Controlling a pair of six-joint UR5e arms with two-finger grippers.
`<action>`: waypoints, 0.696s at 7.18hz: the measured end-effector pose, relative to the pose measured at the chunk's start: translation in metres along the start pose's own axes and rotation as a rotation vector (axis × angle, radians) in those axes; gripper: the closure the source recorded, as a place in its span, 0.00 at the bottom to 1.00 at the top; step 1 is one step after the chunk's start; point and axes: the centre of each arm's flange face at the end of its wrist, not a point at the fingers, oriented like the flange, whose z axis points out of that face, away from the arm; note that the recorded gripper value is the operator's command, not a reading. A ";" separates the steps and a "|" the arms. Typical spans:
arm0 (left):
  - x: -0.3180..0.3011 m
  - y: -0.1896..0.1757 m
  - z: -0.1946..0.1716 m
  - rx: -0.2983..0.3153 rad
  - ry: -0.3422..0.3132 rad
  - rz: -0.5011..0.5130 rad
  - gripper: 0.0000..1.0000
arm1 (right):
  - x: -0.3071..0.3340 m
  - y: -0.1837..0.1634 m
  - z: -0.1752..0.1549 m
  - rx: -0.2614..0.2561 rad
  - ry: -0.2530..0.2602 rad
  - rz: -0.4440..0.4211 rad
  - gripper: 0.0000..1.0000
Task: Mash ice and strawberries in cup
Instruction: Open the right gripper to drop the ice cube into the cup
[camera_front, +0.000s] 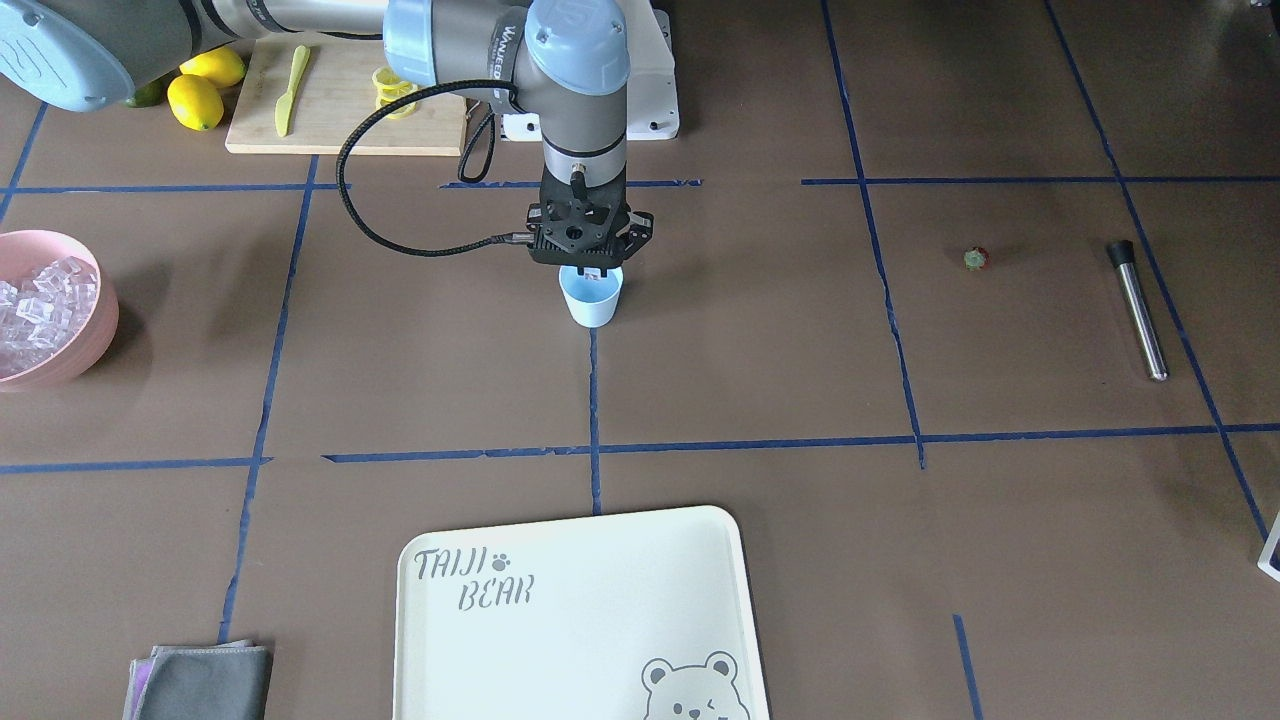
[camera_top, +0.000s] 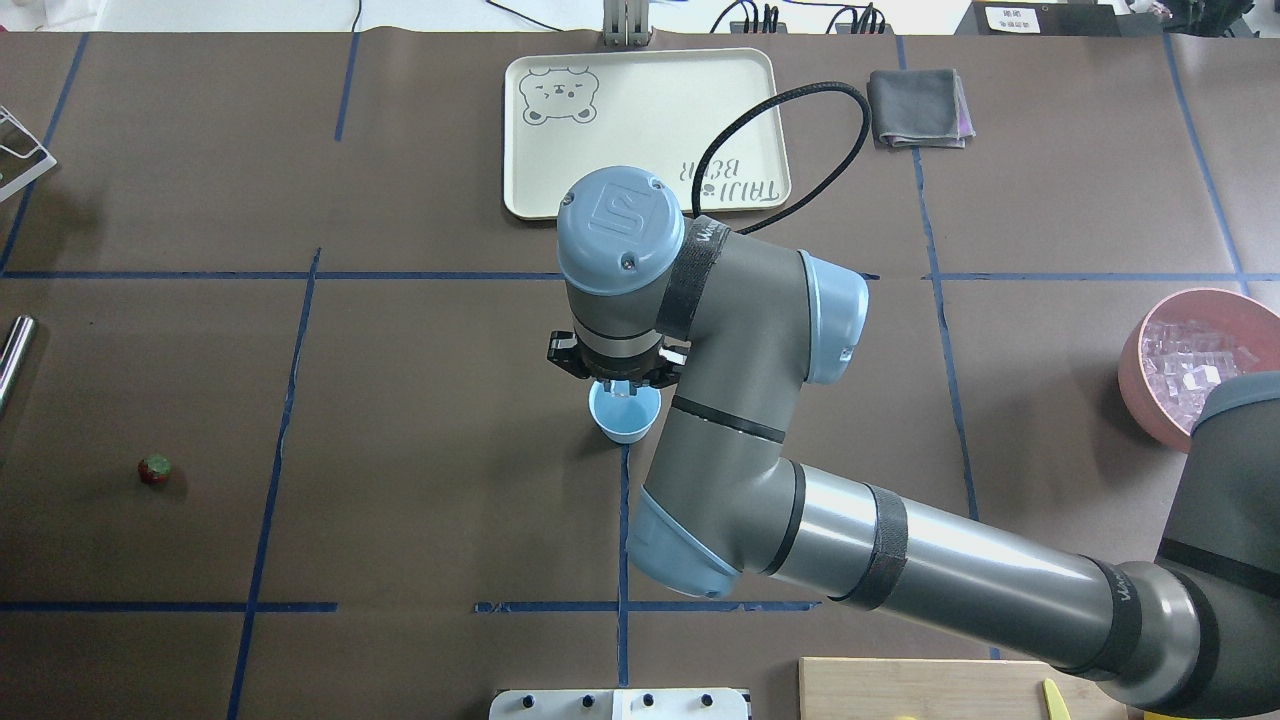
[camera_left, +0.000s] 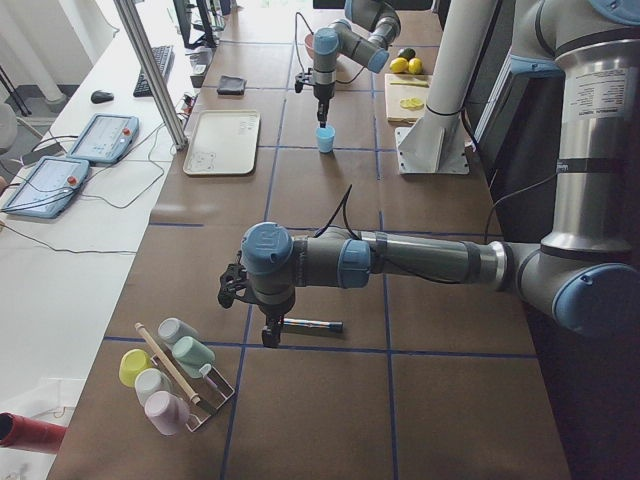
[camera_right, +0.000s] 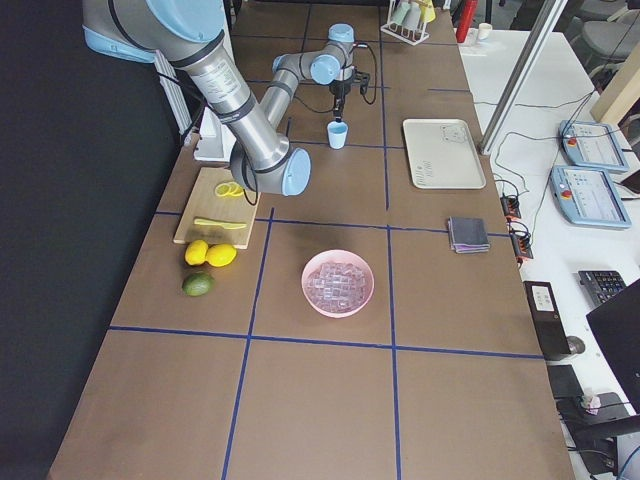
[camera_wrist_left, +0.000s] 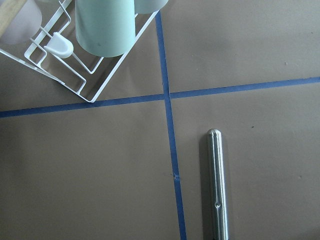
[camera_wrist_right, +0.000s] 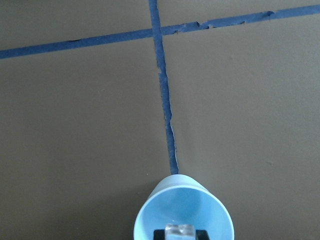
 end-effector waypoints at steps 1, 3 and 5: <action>0.000 0.000 0.000 0.000 0.000 0.000 0.00 | -0.001 0.001 0.001 -0.001 0.000 -0.001 0.46; 0.000 0.000 0.000 0.000 0.001 0.000 0.00 | -0.001 0.002 0.001 -0.002 0.000 -0.002 0.35; 0.001 0.000 0.000 0.001 0.001 0.000 0.00 | -0.001 0.002 0.001 -0.003 0.000 -0.003 0.32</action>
